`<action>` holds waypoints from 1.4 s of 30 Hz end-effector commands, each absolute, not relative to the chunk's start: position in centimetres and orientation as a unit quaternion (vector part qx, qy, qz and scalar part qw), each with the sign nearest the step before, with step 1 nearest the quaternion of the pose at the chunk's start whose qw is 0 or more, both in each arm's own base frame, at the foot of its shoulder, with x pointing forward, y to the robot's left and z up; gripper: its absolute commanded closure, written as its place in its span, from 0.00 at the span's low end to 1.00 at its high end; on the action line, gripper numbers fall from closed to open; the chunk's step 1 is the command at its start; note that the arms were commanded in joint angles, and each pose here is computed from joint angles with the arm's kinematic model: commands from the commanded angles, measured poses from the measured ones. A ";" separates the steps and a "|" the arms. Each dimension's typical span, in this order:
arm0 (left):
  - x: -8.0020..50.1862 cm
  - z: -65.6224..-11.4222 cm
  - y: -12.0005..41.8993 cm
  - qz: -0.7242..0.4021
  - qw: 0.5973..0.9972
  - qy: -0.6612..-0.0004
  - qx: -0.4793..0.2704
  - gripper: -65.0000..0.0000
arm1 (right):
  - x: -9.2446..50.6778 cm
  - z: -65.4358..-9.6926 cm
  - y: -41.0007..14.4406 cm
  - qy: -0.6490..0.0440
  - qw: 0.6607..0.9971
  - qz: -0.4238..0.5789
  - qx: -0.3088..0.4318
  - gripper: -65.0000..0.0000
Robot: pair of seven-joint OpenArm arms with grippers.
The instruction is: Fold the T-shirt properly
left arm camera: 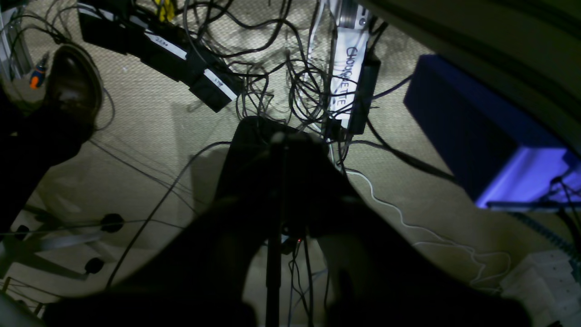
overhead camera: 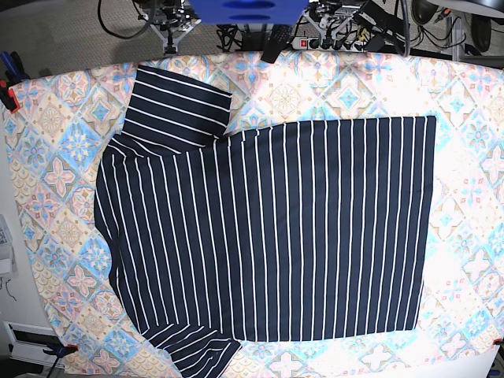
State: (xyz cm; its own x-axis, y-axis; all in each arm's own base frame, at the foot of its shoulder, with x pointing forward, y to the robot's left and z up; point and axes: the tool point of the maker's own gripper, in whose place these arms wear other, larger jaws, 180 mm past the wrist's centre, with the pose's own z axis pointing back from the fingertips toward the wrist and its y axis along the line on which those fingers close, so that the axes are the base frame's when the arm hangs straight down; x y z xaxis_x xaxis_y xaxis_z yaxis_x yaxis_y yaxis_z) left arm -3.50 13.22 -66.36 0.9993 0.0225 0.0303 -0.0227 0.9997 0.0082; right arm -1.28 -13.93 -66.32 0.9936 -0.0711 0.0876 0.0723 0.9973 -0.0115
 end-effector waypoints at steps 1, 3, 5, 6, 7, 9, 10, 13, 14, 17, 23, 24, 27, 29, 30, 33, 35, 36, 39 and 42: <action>-4.0 -66.3 13.2 0.010 1.000 -0.011 0.005 1.00 | -1.4 -66.3 -14.2 -0.046 0.998 -0.036 -0.009 1.00; -4.0 -66.3 13.2 0.010 1.000 -0.011 0.005 1.00 | -1.4 -66.3 -14.2 -0.046 0.998 -0.036 -0.009 1.00; -4.0 -66.3 13.2 0.010 1.000 -0.011 0.005 1.00 | -1.4 -66.3 -14.2 -0.046 0.998 -0.036 -0.009 1.00; -4.0 -66.3 13.2 0.010 1.000 -0.011 0.005 1.00 | -1.4 -66.3 -14.2 -0.046 0.998 -0.036 -0.009 1.00; -4.0 -66.3 13.2 0.010 1.000 -0.011 0.005 1.00 | -1.4 -66.3 -14.2 -0.046 0.998 -0.036 -0.009 1.00; -4.0 -66.3 13.2 0.010 1.000 -0.011 0.005 1.00 | -1.4 -66.3 -14.2 -0.046 0.998 -0.036 -0.009 1.00; -4.0 -66.3 13.2 0.010 1.000 -0.011 0.005 1.00 | -1.4 -66.3 -14.2 -0.046 0.998 -0.036 -0.009 1.00; -4.0 -66.3 13.2 0.010 1.000 -0.011 0.005 1.00 | -1.4 -66.3 -14.2 -0.046 0.998 -0.036 -0.009 1.00; -4.0 -66.3 13.2 0.010 1.000 -0.011 0.005 1.00 | -1.4 -66.3 -14.2 -0.046 0.998 -0.036 -0.009 1.00; -4.0 -66.3 13.2 0.010 1.000 -0.011 0.005 1.00 | -1.4 -66.3 -14.2 -0.046 0.998 -0.036 -0.009 1.00; -4.0 -66.3 13.2 0.010 1.000 -0.011 0.005 1.00 | -1.7 -66.3 -14.2 -0.044 0.998 -0.036 -0.009 1.00; -4.0 -66.3 13.2 0.010 1.000 -0.011 0.005 1.00 | -2.2 -66.3 -14.2 -0.040 0.999 -0.036 -0.009 1.00; -4.0 -66.3 13.2 0.010 1.000 -0.011 0.005 1.00 | -2.2 -66.3 -14.2 -0.040 0.999 -0.036 -0.009 1.00; -4.1 -66.3 13.2 0.010 1.000 -0.010 0.005 1.00 | -2.2 -66.3 -14.2 -0.040 0.999 -0.036 -0.009 1.00; -4.1 -66.3 13.2 0.010 1.000 -0.010 0.005 1.00 | -2.3 -66.3 -14.2 -0.039 0.999 -0.036 -0.009 1.00; -4.5 -66.3 13.2 0.009 1.000 -0.007 0.005 1.00 | -2.4 -66.3 -14.2 -0.038 0.999 -0.036 -0.009 1.00; -5.3 -66.2 13.3 0.009 1.000 -0.001 0.006 1.00 | -3.4 -66.2 -14.3 -0.031 0.999 -0.036 -0.010 1.00; -5.5 -66.2 13.4 0.009 1.000 0.001 0.007 1.00 | -4.0 -66.2 -14.3 -0.026 0.999 -0.036 -0.011 1.00; -7.0 -66.1 13.7 0.007 1.000 0.011 0.009 1.00 | -4.5 -66.1 -15.5 -0.022 0.999 -0.032 -0.019 1.00; -8.0 -65.8 15.0 0.005 1.000 0.007 0.019 1.00 | -7.1 -65.8 -15.7 -0.005 0.999 -0.031 -0.022 1.00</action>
State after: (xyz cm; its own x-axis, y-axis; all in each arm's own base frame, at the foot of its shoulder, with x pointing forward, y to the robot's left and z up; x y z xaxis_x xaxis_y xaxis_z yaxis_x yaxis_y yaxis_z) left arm -7.42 14.31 -65.86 0.9999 0.0106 -0.0055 -0.0104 0.9997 0.0236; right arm -6.43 -15.65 -65.91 0.9978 -0.0622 0.0224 0.0631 0.9972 -0.0404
